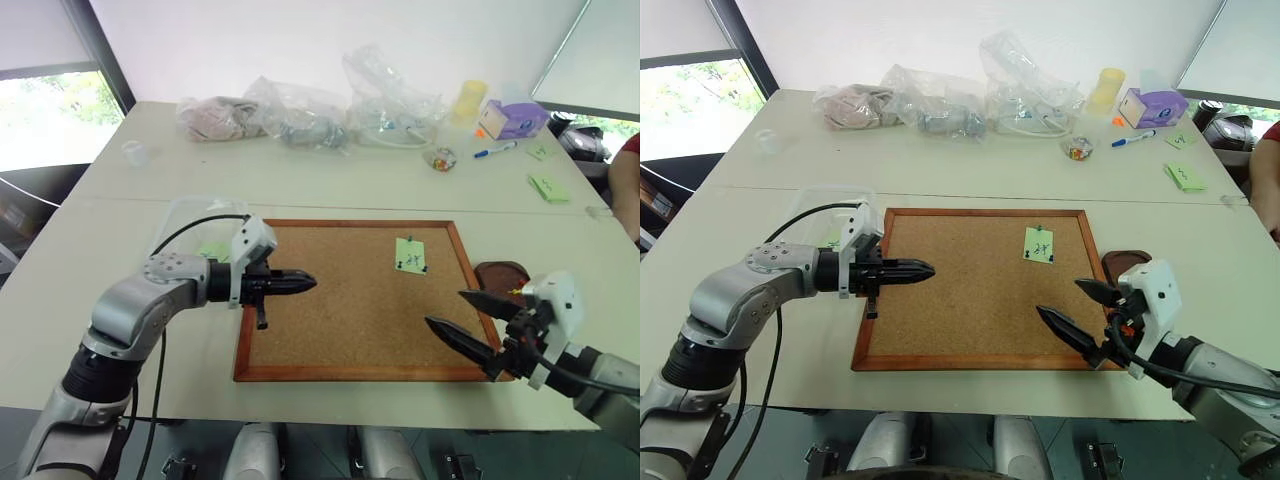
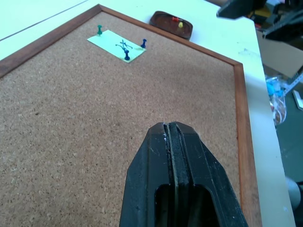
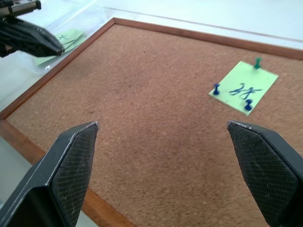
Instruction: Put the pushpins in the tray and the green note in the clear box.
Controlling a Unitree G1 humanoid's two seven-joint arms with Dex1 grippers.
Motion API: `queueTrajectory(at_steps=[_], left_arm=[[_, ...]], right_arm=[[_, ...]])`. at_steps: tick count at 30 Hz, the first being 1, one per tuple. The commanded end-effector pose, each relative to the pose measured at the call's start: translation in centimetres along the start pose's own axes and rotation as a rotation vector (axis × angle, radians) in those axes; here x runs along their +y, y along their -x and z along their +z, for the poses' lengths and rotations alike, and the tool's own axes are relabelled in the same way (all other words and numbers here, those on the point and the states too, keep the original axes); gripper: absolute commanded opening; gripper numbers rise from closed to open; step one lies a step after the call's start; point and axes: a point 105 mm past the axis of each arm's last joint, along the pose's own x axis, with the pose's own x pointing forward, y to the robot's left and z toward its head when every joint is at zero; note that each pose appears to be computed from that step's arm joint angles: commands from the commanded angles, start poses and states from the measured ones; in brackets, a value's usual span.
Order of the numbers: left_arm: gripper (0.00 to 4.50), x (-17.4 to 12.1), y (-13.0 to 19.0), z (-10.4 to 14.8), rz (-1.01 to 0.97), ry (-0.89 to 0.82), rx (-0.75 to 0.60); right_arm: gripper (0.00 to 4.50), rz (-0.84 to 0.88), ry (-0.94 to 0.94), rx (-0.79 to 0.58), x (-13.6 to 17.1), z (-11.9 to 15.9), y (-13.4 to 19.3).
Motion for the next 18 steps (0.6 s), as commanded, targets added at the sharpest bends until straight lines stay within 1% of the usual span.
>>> queueTrajectory(at_steps=[1,5,13,17,18], left_arm=[[0.05,-0.4,0.4,1.0,0.002,-0.043,-0.039],[0.05,-0.4,0.4,1.4,0.001,-0.018,-0.062],[0.05,-0.2,0.0,1.4,0.007,-0.030,-0.054],[0.05,0.5,-0.5,2.3,0.041,-0.079,-0.077],[0.05,0.7,-0.6,3.2,0.042,-0.084,-0.106]], right_arm=[[4.50,-0.005,0.034,-0.019,0.1,0.6,0.0],[4.50,-0.006,0.034,-0.023,0.0,0.7,0.0],[4.50,-0.016,0.026,-0.028,0.1,0.5,0.1],[4.50,-0.033,0.024,-0.023,-0.5,0.5,0.2],[4.50,-0.045,0.023,-0.024,-0.9,0.7,0.3]])
